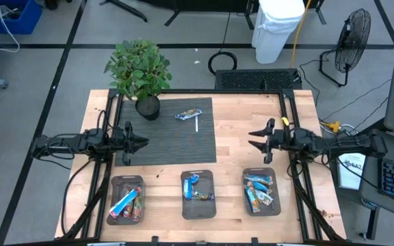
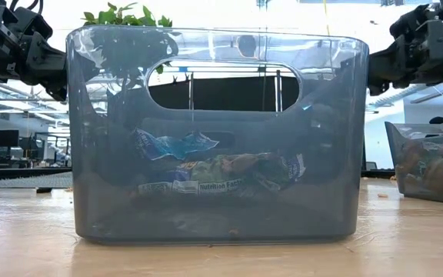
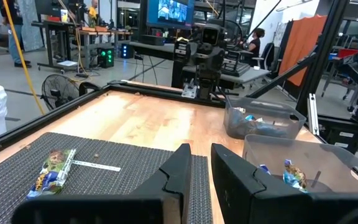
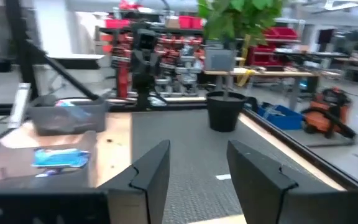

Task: Pick and place Granola Bars by type
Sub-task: Put the blue granola bar into the middle black bin

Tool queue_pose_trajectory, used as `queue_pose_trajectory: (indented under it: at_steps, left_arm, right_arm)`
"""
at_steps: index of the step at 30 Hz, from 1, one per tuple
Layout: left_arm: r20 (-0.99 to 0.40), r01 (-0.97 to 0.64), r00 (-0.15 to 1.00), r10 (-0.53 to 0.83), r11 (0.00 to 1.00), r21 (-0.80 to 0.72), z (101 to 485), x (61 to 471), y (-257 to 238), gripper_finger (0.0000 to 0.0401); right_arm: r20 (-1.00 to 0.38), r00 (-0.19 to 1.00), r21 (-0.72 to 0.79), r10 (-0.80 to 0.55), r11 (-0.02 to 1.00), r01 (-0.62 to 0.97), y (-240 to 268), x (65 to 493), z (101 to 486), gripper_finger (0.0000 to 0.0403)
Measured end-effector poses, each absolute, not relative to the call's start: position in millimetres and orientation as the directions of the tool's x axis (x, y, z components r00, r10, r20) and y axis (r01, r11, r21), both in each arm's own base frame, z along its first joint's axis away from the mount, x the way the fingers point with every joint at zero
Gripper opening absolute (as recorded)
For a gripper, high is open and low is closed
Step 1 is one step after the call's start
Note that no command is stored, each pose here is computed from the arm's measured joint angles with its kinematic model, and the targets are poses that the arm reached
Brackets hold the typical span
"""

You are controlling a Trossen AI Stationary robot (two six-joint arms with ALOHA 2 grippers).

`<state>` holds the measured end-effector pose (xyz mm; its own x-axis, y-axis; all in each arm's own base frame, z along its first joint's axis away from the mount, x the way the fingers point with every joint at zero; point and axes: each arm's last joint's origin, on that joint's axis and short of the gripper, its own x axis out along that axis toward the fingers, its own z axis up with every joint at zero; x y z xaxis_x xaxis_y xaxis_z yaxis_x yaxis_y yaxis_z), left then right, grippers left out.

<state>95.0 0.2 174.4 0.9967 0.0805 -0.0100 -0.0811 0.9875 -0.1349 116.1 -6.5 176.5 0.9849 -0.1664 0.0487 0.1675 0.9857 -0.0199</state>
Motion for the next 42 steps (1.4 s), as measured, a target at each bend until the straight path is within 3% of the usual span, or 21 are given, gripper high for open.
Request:
queue_pose_trajectory:
  at_steps: [4,20,42]
  left_arm:
    - [-0.009,-0.082,0.997,0.081,0.987,-0.135,174,95,0,0.0067]
    - [-0.009,-0.081,0.997,0.081,0.987,-0.138,174,95,0,0.0067]
    - [-0.008,-0.082,0.997,0.081,0.988,-0.132,175,95,0,0.0067]
  right_arm:
    - [0.038,0.993,-0.036,-0.114,0.993,0.115,-9,116,175,0.0150]
    - [-0.042,0.978,-0.043,-0.203,0.979,0.202,-19,110,167,0.0150]
    - [-0.088,0.974,-0.019,-0.207,0.978,0.206,-19,110,163,0.0150]
